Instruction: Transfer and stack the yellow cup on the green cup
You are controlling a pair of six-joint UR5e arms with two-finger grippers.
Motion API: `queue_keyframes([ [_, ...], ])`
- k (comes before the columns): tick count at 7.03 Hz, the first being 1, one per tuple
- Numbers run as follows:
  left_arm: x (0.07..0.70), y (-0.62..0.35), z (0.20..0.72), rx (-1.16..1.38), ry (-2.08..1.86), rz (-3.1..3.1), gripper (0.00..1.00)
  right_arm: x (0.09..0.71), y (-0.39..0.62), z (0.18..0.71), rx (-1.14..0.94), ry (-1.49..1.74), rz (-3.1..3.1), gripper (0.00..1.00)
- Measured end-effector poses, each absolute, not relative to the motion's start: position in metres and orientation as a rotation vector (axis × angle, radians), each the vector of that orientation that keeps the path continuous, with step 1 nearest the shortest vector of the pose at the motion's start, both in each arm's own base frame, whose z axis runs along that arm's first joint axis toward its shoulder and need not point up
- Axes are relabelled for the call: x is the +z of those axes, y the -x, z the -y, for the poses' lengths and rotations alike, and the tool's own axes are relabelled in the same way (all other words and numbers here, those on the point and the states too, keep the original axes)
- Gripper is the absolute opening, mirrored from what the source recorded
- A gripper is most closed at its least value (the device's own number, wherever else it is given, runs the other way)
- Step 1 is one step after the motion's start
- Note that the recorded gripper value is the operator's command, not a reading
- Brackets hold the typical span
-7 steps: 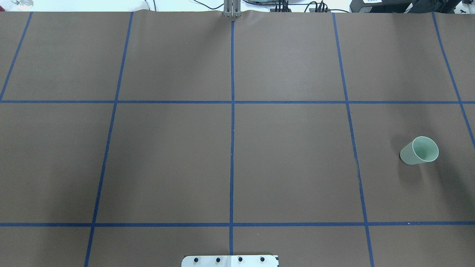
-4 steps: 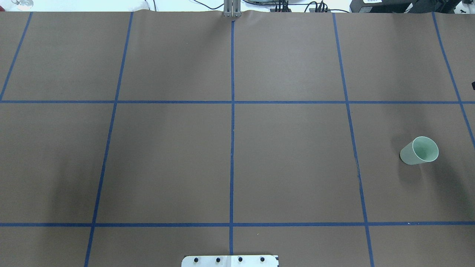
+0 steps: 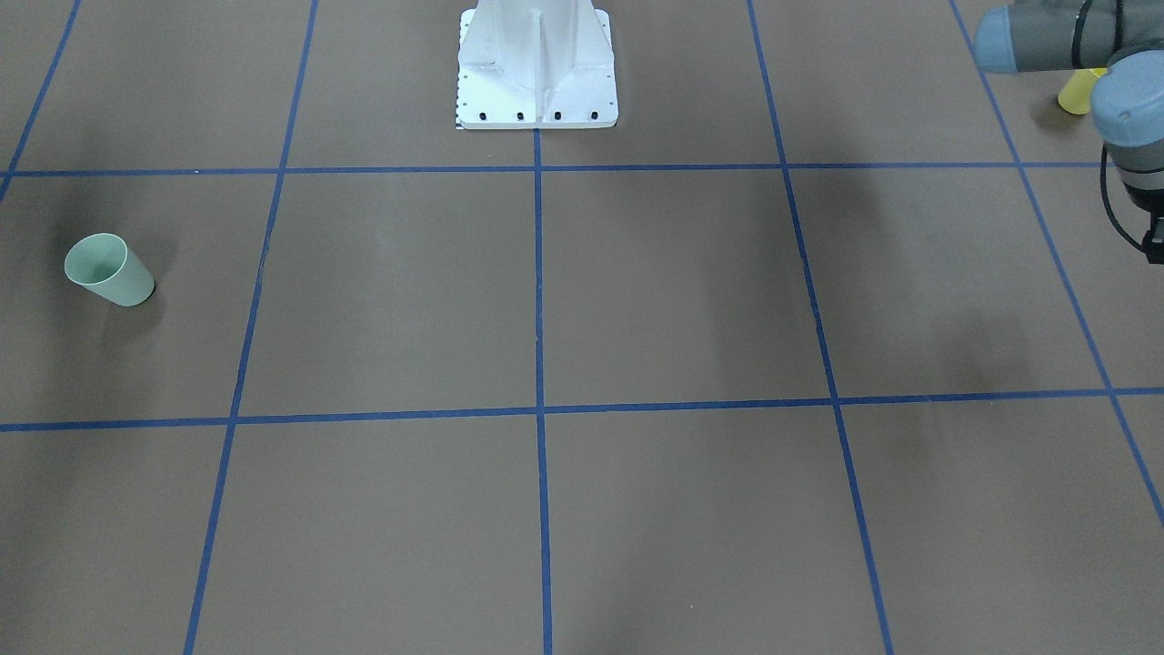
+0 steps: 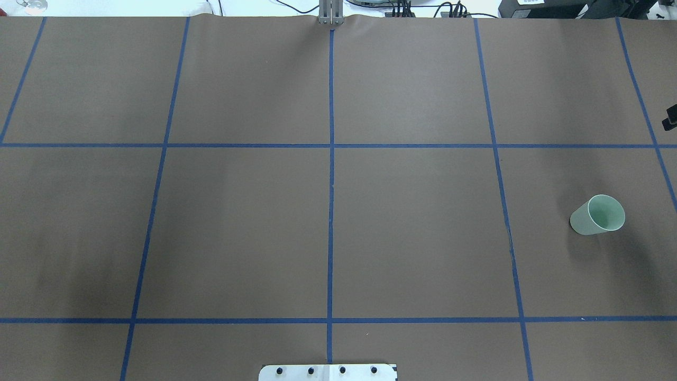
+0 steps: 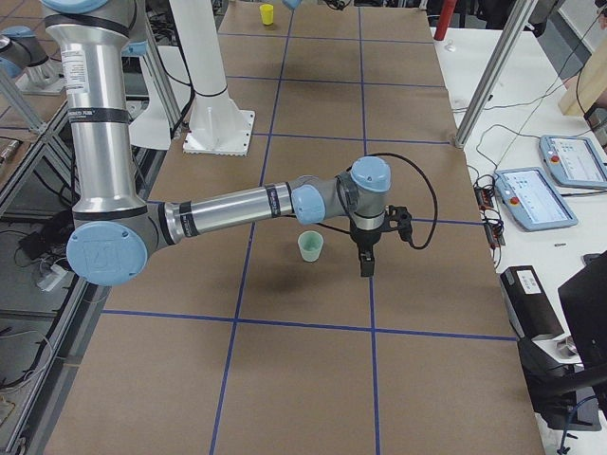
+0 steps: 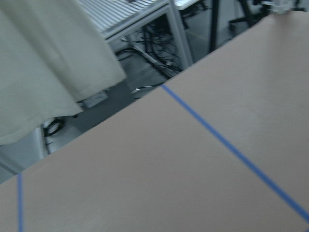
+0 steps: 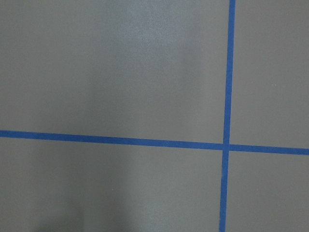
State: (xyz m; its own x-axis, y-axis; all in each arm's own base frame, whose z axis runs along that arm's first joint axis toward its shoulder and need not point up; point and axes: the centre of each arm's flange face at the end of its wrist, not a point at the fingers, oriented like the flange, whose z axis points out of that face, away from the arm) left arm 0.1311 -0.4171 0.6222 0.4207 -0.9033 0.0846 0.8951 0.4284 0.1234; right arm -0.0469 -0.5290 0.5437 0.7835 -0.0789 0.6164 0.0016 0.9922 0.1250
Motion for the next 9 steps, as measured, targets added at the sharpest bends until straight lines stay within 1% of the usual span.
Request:
queue_keyframes([
  [1,0.635,-0.15,0.395,-1.222,-0.049,0.273,0.85,0.543,0.053,0.529,-0.057,-0.129,0.653,0.99],
  [2,0.654,-0.168,0.373,-1.33,-0.064,0.398,0.9,0.541,0.06,0.529,-0.073,-0.138,0.646,0.99],
  [3,0.682,-0.18,0.355,-1.423,-0.091,0.507,0.92,0.539,0.066,0.529,-0.084,-0.144,0.641,0.99],
  [4,0.71,-0.193,0.337,-1.503,-0.119,0.594,0.92,0.538,0.067,0.53,-0.088,-0.149,0.632,0.99],
  [7,0.765,-0.227,0.256,-1.557,-0.057,0.803,0.9,0.536,0.068,0.53,-0.091,-0.164,0.612,0.99],
  [9,0.792,-0.217,0.228,-1.56,-0.026,0.876,0.9,0.534,0.067,0.531,-0.092,-0.173,0.597,0.99],
])
